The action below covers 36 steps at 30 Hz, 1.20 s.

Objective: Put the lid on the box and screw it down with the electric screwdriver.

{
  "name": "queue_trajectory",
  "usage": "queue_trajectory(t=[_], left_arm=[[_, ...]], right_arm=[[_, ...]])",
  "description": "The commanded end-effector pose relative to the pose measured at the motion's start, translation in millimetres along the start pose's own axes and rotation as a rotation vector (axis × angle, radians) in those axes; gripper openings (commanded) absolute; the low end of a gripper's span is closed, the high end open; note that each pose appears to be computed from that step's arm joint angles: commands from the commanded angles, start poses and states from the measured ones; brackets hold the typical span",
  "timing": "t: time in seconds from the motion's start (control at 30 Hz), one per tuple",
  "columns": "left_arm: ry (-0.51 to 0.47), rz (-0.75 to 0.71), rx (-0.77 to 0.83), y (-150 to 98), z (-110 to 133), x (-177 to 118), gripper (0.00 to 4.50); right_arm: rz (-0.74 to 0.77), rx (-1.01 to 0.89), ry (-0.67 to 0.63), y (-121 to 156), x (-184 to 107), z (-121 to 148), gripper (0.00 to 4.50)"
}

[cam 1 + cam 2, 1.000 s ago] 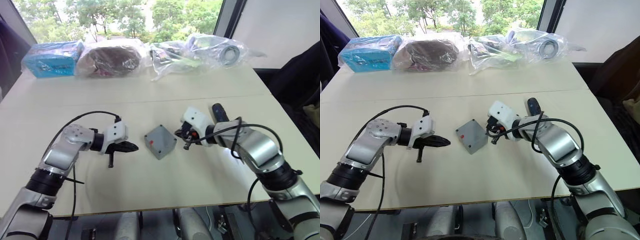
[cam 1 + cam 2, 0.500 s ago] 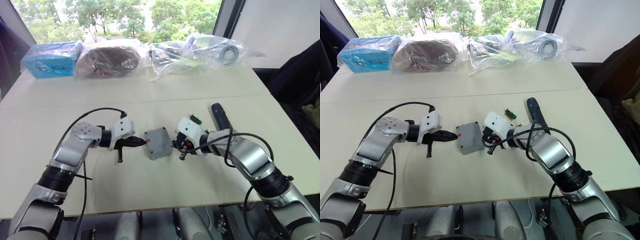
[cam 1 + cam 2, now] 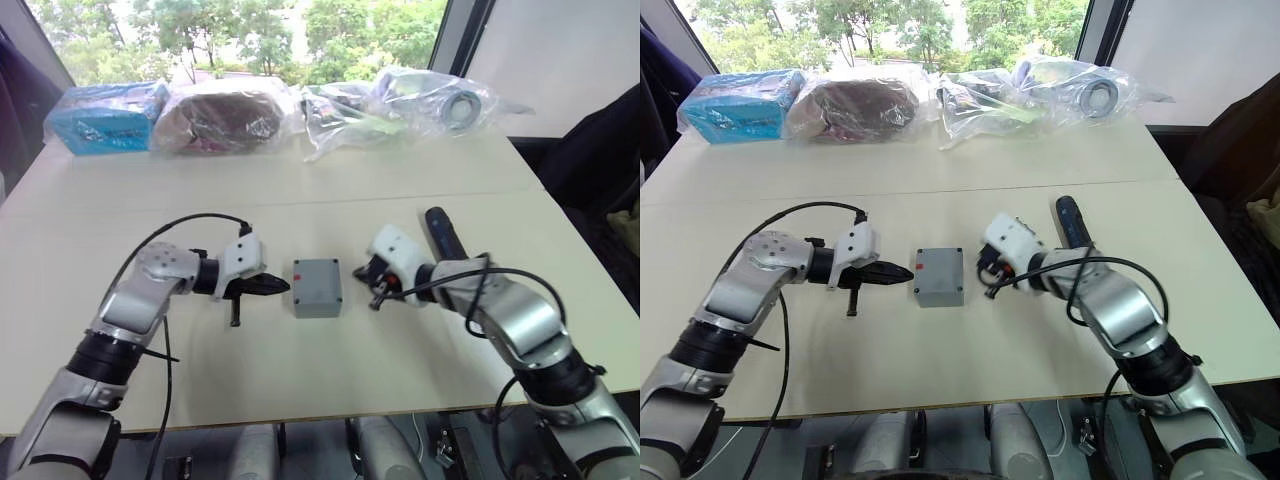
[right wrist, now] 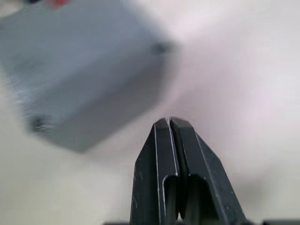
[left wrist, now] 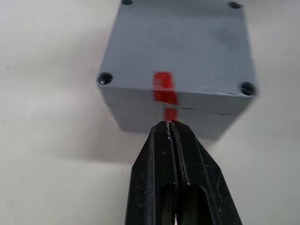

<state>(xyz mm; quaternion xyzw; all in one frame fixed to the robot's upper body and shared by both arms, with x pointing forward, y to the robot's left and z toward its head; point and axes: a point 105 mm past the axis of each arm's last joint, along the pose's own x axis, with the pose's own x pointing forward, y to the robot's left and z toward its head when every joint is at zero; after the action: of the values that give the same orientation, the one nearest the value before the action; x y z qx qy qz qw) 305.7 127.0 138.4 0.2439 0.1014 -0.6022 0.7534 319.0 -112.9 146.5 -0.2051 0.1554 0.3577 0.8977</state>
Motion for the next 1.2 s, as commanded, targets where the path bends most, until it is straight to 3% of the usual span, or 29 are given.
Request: queue_trajectory(t=[0.03,0.23,0.67,1.2], left_arm=[[-0.116,0.027,0.046,2.2,39.5,-16.3,0.00],[-0.206,0.024,0.063,-0.3,71.1,-12.0,0.00],[-0.242,0.003,0.101,-2.2,89.5,-4.7,0.00],[-0.237,0.009,0.102,-3.0,88.5,-4.4,0.00]], right_arm=[[-0.122,0.035,-0.071,-21.3,-27.5,8.9,0.50],[-0.248,0.163,-0.027,-39.7,-38.0,-13.7,2.69],[-0.284,0.293,0.028,-49.5,-26.5,-43.6,2.69],[-0.273,0.316,0.015,-53.3,-19.6,-44.0,2.69]])
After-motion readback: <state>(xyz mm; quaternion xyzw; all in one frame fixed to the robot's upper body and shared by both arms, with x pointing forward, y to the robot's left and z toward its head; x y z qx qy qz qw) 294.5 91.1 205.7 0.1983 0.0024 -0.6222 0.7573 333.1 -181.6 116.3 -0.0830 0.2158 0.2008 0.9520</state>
